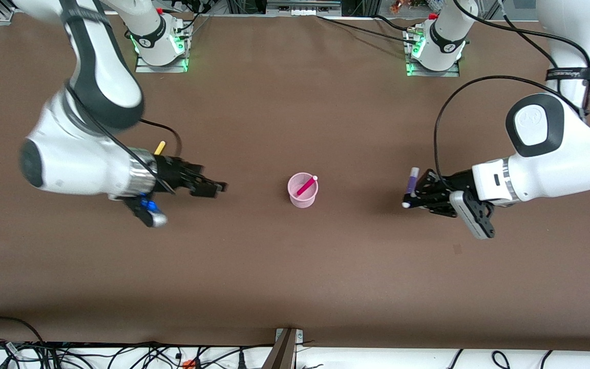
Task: Organize pens into pink holder with both arms
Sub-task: 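Withdraw the right gripper while the left gripper carries the blue pen to the cup, then lower the blue pen into the pink cup and open the left gripper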
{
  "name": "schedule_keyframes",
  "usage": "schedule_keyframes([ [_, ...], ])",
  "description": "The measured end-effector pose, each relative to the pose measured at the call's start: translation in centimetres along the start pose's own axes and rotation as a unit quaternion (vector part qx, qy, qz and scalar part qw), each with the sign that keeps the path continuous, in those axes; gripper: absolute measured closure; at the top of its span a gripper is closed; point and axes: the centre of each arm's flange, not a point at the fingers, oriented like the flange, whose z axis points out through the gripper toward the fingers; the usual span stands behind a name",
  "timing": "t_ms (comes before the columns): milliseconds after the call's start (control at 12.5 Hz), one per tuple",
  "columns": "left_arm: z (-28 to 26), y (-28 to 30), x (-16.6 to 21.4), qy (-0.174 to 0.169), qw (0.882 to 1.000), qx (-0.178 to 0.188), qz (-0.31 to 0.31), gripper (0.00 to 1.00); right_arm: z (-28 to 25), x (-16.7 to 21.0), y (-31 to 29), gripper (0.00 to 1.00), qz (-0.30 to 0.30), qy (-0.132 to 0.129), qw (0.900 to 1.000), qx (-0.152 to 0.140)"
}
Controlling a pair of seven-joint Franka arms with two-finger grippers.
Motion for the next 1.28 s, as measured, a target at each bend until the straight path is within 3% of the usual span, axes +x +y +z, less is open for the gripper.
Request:
schedule_keyframes([
  [239, 4.1, 3.4, 2.2, 0.070, 0.994, -0.050, 0.070, 0.83, -7.6, -3.8, 4.7, 0.00, -0.095, 0.081, 0.988, -0.097],
  [399, 8.5, 6.4, 3.6, 0.109, 0.987, -0.040, 0.110, 0.83, -11.7, -6.0, 7.8, 0.00, -0.157, 0.117, 0.972, -0.133],
  [558, 13.1, 10.2, 4.3, 0.124, 0.980, -0.011, 0.154, 0.83, -14.6, -6.7, 10.7, 0.00, -0.194, 0.129, 0.962, -0.146],
  [797, 17.4, 10.6, 3.3, 0.116, 0.967, -0.009, 0.229, 0.83, -16.4, -5.7, 13.5, 0.00, -0.199, 0.133, 0.959, -0.154],
  [1116, 20.8, 8.5, 1.1, 0.156, 0.926, -0.022, 0.342, 0.83, -16.7, -5.6, 13.5, 0.00, -0.200, 0.142, 0.954, -0.172],
  [1275, 22.6, 8.5, -0.8, 0.176, 0.914, -0.030, 0.364, 0.83, -16.9, -5.6, 13.6, 0.00, -0.199, 0.145, 0.953, -0.175],
])
